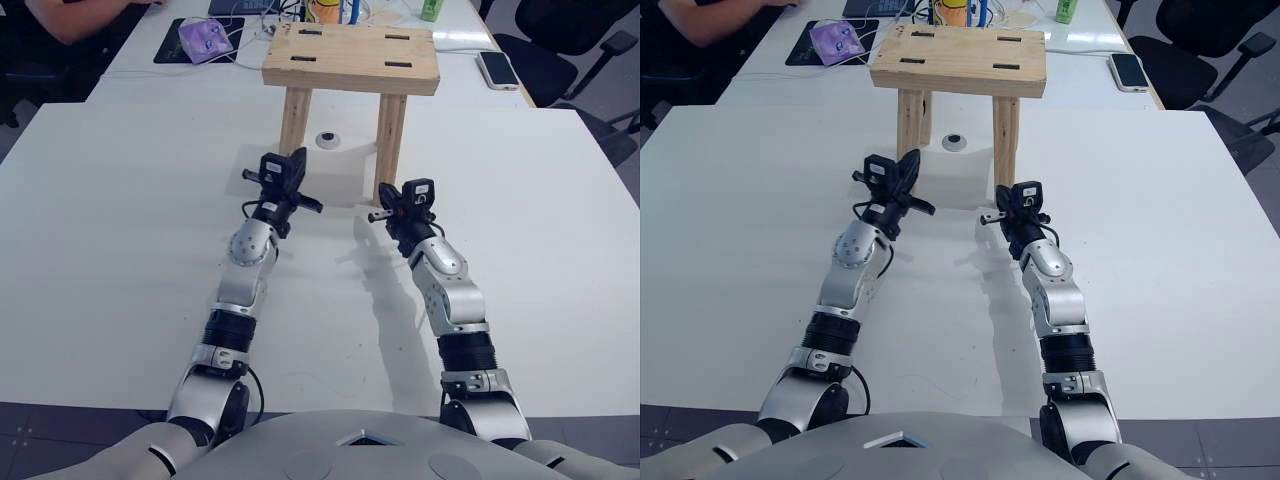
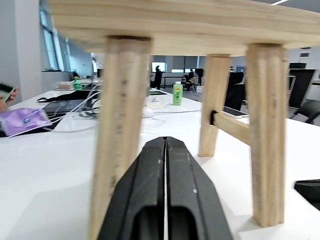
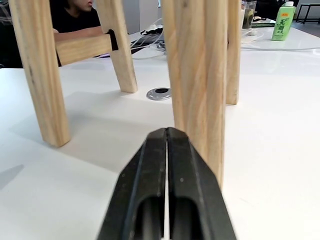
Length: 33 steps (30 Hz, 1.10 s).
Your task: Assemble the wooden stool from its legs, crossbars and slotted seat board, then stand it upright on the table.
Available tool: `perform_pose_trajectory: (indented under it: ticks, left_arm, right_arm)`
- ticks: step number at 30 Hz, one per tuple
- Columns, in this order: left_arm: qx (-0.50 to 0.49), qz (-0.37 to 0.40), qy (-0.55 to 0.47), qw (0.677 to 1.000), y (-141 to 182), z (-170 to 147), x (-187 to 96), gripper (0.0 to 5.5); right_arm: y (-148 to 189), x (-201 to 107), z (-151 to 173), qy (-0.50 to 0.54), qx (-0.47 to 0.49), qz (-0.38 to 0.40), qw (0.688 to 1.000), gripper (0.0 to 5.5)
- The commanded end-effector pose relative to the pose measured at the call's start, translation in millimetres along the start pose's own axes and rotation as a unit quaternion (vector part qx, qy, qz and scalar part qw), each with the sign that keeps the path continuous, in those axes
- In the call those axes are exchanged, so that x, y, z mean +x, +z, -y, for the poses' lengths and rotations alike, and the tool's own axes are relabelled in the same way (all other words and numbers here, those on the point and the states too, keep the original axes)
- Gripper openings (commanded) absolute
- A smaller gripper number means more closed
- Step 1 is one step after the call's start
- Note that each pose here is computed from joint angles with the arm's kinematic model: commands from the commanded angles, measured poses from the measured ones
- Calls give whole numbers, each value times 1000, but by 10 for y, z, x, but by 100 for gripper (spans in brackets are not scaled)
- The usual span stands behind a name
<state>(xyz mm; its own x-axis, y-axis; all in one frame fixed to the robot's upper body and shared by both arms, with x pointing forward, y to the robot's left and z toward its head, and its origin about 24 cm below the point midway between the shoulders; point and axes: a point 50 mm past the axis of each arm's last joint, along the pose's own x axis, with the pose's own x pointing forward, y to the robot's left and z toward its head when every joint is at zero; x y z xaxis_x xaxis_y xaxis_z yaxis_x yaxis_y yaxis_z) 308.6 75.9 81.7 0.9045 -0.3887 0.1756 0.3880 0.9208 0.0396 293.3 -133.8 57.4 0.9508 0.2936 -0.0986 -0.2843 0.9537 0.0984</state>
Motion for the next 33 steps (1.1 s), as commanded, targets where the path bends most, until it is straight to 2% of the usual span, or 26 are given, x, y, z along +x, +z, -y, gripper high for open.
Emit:
perform_pose_trajectory:
  ticks: [1, 7, 16, 33]
  left_arm:
    - [10, -9, 9, 1000, -81, 69, 12, 2]
    - [17, -7, 42, 999, -89, 25, 33, 2]
    - [32, -10, 98, 995, -138, -152, -38, 2]
    - [31, -22, 55, 998, -129, -91, 40, 2]
  right_arm:
    - [-10, -1, 76, -2, -4, -6, 1000, 0]
    - [78, 70, 134, -13, -26, 1, 1000, 0]
    - [34, 159, 100, -34, -58, -8, 998, 0]
    - [55, 151, 182, -59, -49, 5, 997, 0]
